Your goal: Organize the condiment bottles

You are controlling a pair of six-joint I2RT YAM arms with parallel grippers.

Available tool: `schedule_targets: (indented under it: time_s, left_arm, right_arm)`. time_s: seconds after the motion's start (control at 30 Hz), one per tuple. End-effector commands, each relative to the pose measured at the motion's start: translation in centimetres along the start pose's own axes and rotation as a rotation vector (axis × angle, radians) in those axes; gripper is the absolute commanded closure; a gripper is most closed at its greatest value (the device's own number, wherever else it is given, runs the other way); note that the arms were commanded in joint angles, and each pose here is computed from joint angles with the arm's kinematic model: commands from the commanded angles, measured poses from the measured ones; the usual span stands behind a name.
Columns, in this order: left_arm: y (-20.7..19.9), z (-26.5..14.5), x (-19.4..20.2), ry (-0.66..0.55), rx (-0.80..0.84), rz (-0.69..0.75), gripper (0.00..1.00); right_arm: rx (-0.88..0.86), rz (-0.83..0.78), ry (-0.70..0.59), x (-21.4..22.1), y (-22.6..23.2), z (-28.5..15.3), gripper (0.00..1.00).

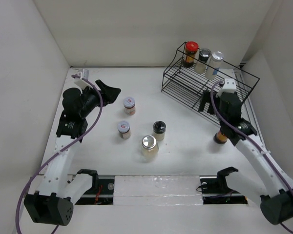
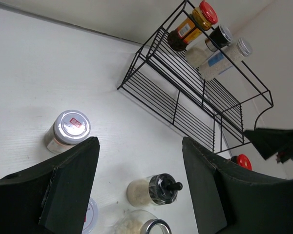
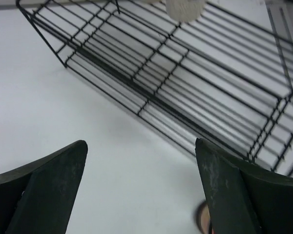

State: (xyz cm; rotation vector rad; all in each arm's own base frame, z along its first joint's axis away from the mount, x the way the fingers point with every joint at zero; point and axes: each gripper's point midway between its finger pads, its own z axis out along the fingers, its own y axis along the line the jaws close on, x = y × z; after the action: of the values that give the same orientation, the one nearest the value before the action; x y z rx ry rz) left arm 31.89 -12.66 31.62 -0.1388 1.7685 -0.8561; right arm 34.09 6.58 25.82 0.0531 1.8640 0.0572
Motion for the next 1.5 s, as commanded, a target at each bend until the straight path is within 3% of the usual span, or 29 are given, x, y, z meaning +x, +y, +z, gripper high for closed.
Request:
schedule_targets:
  time_s: [0.0, 0.17, 0.3, 0.33, 0.43, 0.57, 0.8, 1.03, 1.13, 1.2, 1.3, 1.47]
  left_arm:
    - [-2.5, -1.0, -2.8, -0.075, 0.043, 0.008, 0.35]
    - [-4.5, -2.5, -3.6, -0.087, 0.088, -0.022, 0.35]
    - [-4.7, -3.5, -2.6, -0.094, 0.084, -0.096, 0.32]
    - [-4.8, -3.6, -2.4, -0.102, 0.083, -0.141, 0.25]
    - [-5.4, -4.1, -0.8, -0.094, 0.129, -0.178, 0.17]
    - [-6.5, -4.7, 0.1, -0.109, 0.156, -0.173, 0.16]
    - [-7.1, -4.9, 2.3, -0.065, 0.213, -0.167, 0.16]
    - [-7.6, -5.4, 2.0, -0.082, 0.226, -0.154, 0.17]
    - [-7.3, -5.3, 2.3, -0.076, 0.22, -0.156, 0.17]
    - [-7.2, -5.4, 2.5, -0.076, 0.22, -0.156, 0.17]
    - [-7.2, -5.4, 2.5, -0.076, 0.22, -0.156, 0.18]
    - [-7.3, -6.0, 1.5, -0.098, 0.196, -0.126, 0.18]
  right_arm:
    - [0.1, 0.089, 0.021, 1.0, -2.3, -4.9, 0.02]
    - [0.28, 0.178, 0.02, 4.4, -7.3, -10.2, 0.0]
    - [0.415, 0.219, 0.023, 5.2, -10.2, -11.5, 0.0]
    - [0.437, 0.226, 0.036, 5.8, -10.7, -11.4, 0.0]
    - [0.447, 0.216, 0.112, 7.3, -10.8, -10.3, 0.0]
    - [0.404, 0.229, 0.245, 9.8, -10.0, -8.3, 0.0]
    - [0.392, 0.232, 0.247, 10.3, -10.1, -7.0, 0.0]
    - [0.457, 0.242, 0.329, 13.6, -12.0, -5.9, 0.0]
    - [0.442, 0.236, 0.343, 14.1, -12.0, -5.5, 0.08]
    - [0.442, 0.236, 0.343, 14.1, -12.0, -5.5, 0.23]
    - [0.408, 0.228, 0.31, 13.3, -11.7, -5.6, 0.35]
    - [0.277, 0.195, 0.211, 10.0, -9.5, -6.9, 0.33]
